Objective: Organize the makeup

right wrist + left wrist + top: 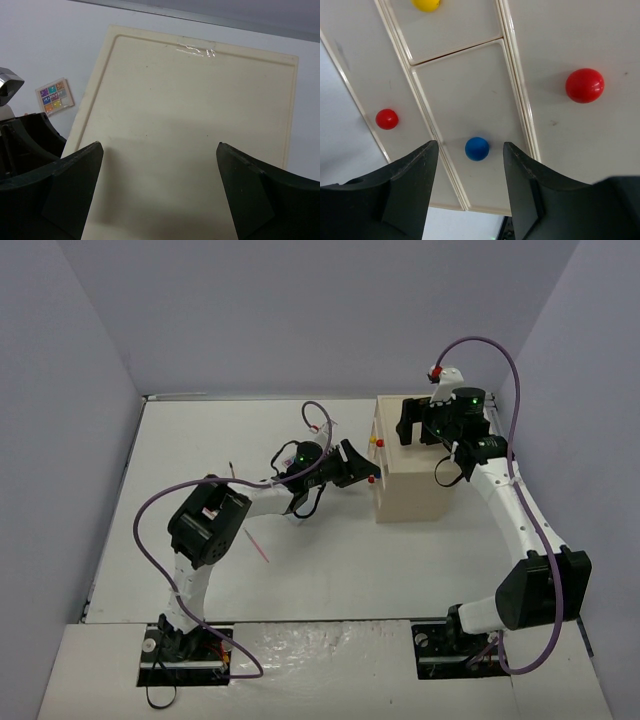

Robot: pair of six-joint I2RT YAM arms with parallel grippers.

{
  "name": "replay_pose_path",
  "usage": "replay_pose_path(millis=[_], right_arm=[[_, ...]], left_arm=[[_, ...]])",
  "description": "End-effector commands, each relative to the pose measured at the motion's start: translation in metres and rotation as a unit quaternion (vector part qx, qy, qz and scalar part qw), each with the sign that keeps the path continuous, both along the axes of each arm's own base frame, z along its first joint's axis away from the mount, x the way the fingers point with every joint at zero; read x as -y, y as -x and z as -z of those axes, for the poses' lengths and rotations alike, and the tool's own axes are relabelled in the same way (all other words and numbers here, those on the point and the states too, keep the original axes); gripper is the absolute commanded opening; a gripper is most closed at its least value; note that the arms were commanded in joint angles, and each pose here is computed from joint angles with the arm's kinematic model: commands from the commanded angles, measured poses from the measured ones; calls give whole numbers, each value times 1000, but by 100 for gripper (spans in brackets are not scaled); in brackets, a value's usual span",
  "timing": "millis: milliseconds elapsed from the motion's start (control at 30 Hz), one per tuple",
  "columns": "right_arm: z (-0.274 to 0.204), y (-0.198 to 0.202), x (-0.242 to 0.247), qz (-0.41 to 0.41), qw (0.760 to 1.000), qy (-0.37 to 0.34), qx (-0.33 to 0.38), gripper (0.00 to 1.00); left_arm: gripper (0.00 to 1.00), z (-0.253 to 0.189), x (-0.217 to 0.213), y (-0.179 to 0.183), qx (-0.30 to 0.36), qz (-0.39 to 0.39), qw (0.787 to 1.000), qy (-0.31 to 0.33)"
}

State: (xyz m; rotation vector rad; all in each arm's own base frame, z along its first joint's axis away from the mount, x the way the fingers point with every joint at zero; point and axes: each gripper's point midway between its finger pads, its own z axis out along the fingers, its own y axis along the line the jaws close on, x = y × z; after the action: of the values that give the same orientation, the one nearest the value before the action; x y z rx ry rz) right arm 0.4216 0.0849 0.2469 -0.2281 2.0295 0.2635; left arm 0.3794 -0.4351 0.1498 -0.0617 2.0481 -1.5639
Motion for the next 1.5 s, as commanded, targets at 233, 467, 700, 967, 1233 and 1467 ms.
replay_pose_path(millis=[233,467,700,967,1233,1467], right_arm=[[2,0,-6,-5,1000,-8,4,94],[8,0,-7,-6,1000,-8,-1,93],[10,0,-6,-4,1000,-7,-2,93],[8,0,-9,0,1000,-20,-4,93],[10,1,-12,-3,1000,-17,-5,93],[-2,3,-25,-13,1000,-2,13,93]], left_arm=[[45,-62,19,12,66,42,991,111],[39,-61,19,15,58,45,988,133],[32,-67,20,14,59,47,985,155],[29,-61,21,21,52,55,985,157],[13,-63,21,24,51,63,983,167],[0,-61,18,24,51,59,984,159]])
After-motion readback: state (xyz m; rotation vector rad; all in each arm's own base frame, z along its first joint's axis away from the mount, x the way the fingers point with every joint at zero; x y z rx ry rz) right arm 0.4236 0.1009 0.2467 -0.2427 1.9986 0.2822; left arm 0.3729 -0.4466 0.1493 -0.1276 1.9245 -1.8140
